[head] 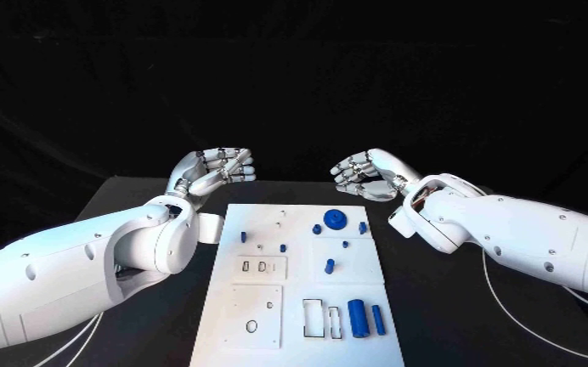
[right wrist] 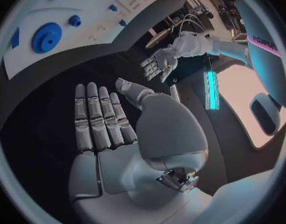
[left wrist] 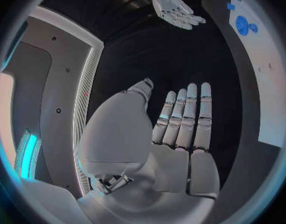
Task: Assemble the parts on the task board
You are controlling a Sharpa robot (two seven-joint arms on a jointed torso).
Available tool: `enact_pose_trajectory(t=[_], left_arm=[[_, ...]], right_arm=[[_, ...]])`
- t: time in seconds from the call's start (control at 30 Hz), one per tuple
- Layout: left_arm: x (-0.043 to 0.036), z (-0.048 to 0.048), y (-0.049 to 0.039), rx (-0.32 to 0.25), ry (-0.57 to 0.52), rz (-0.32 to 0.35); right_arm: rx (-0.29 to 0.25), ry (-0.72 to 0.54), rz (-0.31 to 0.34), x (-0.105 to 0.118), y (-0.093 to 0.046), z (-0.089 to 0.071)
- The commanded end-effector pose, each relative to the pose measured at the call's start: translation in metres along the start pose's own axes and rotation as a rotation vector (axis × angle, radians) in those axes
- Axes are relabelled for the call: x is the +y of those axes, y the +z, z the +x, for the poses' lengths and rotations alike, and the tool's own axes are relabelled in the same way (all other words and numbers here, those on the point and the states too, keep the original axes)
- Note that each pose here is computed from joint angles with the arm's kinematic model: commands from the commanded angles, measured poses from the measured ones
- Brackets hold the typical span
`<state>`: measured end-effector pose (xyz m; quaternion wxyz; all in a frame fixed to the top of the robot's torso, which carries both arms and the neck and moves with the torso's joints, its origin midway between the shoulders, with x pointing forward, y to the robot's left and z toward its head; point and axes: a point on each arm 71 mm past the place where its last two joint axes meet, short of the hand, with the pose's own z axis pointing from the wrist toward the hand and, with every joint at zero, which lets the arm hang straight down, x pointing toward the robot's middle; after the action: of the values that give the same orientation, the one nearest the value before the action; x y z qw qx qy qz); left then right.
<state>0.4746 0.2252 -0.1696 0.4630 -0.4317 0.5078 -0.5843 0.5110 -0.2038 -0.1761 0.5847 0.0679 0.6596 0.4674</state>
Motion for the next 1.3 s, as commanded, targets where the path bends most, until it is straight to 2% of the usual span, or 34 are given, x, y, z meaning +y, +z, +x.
enact_pose_trajectory(t=[0.03, 0.2, 0.47, 0.73, 1.3], left_arm=[[-0.0066, 0.0098, -0.0050, 0.094, -0.012, 0.021], [-0.0125, 0.0137, -0.0114, 0.124, -0.011, 0.025], [-0.0197, 0.0154, -0.0169, 0.143, -0.009, 0.025], [-0.0229, 0.0158, -0.0182, 0.149, -0.009, 0.025], [-0.0260, 0.0156, -0.0184, 0.156, -0.013, 0.022]], right_arm=[[0.118, -0.234, -0.006, 0.004, 0.002, 0.007], [0.194, -0.389, -0.001, 0.009, 0.006, 0.014], [0.262, -0.559, -0.012, 0.018, 0.012, 0.028], [0.289, -0.630, -0.004, 0.019, 0.015, 0.036], [0.315, -0.681, 0.026, 0.013, 0.019, 0.046]])
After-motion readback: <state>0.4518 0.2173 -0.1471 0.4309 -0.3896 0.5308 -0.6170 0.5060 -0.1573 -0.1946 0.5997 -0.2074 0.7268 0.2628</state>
